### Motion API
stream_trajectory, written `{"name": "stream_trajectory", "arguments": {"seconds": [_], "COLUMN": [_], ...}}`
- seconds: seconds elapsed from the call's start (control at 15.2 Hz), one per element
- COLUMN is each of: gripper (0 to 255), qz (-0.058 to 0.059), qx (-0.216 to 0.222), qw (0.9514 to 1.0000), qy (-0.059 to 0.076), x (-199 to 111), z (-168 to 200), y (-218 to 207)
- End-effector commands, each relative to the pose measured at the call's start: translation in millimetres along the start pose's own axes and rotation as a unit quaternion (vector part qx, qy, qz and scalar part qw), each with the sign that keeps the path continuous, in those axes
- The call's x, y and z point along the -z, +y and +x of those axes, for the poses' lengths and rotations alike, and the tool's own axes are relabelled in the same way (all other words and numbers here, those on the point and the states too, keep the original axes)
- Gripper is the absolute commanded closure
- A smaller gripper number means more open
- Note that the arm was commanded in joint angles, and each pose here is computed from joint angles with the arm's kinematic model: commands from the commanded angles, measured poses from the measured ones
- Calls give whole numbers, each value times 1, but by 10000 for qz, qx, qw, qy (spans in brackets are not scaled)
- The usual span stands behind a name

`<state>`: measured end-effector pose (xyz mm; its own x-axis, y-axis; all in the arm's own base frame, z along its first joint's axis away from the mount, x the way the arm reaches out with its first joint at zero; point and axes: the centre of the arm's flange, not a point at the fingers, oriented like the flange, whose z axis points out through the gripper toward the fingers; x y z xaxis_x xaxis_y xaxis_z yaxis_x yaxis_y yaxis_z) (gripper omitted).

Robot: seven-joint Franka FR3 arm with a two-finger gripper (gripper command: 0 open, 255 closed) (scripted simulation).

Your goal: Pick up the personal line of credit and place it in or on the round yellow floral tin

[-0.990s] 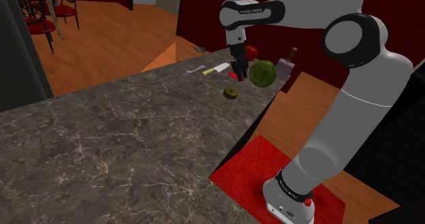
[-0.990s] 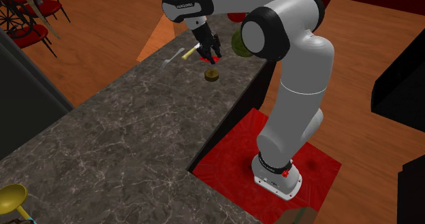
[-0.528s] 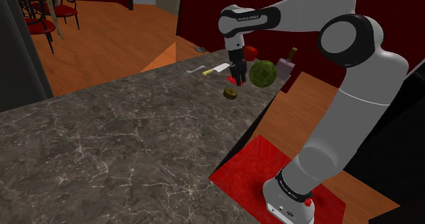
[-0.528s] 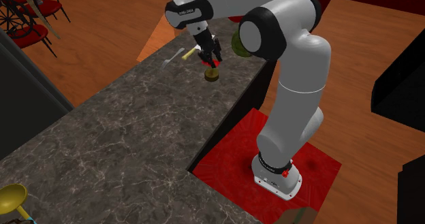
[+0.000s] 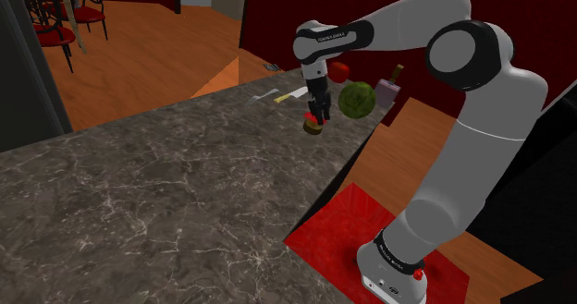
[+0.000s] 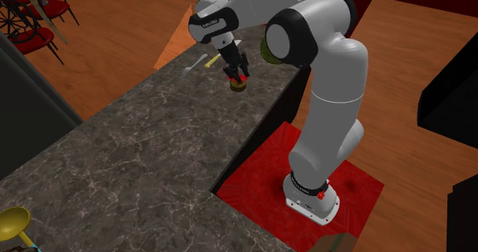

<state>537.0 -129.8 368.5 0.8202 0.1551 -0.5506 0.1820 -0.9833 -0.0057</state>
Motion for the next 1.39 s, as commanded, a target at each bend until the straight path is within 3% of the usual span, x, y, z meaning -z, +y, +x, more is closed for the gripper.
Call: {"name": "stream_trajectory", "arguments": {"seconds": [0.0,0.4,0.46,0.79,1.06,1.32], "gripper": [255,255,0,0,0,0], "qz": [-1,-1,-1,-1,-1,-1], "qx": [0,0,0,0,0,0], "qw": [10000,10000,10000,10000,10000,10000], "qy": [2,2,2,2,2,2], "x": [-6,-6,-6,-6,44,44], "z": [4,4,4,4,4,4], "y": [0,0,0,0,0,0]}}
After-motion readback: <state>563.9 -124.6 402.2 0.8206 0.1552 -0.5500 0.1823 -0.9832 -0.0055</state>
